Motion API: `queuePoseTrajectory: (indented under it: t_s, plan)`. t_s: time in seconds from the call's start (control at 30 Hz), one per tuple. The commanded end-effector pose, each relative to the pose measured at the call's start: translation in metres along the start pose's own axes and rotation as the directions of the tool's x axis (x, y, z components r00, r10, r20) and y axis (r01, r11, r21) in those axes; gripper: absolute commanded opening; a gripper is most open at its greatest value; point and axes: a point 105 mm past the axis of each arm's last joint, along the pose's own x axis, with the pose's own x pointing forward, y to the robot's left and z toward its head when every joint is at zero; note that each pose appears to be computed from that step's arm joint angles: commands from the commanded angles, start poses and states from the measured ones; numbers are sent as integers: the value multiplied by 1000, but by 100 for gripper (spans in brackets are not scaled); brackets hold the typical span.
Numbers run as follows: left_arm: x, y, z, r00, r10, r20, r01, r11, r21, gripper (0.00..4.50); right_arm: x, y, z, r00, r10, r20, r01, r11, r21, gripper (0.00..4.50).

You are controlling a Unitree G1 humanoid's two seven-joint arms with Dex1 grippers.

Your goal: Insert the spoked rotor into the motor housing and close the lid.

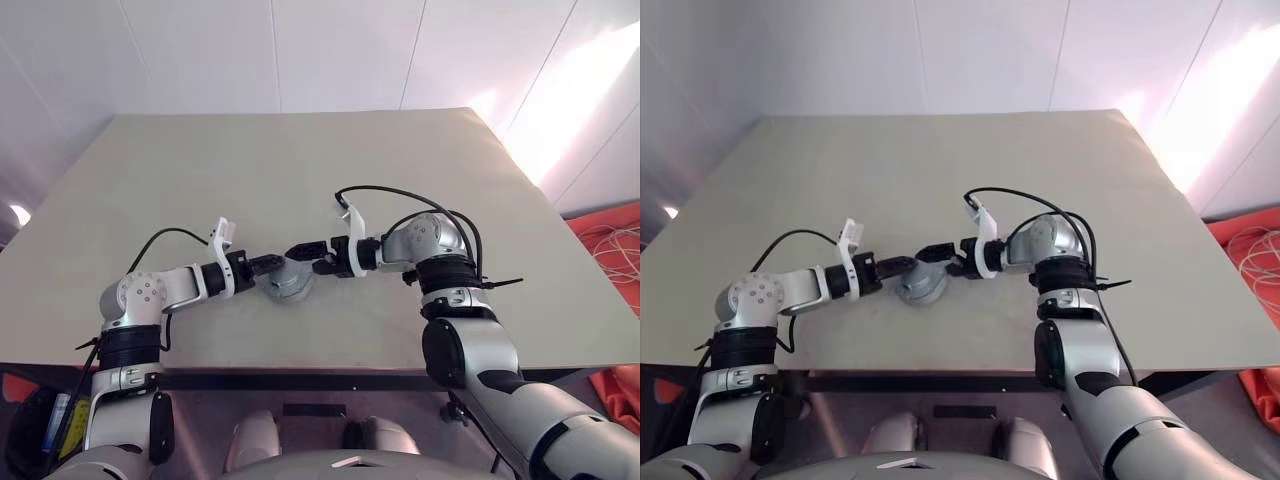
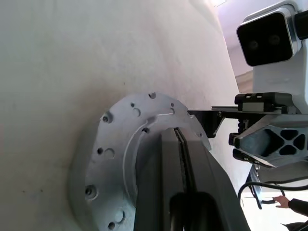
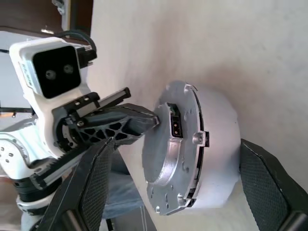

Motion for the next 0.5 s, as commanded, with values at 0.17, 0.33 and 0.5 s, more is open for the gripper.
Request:
queuePoseTrajectory:
  t_s: [0.17,0.33,0.5]
  plan:
    - [3,9,-9,998,51,-40,-52,999,-14,0,9,52,3,982,188,-22,-189,980,-58,448]
    - [3,10,-8,998,53,-36,-53,999,-12,0,12,51,-1,985,168,-35,-170,982,-81,448]
    - [3,9,-7,998,53,-29,-53,999,-10,0,10,37,-6,994,106,-41,-110,988,-113,448]
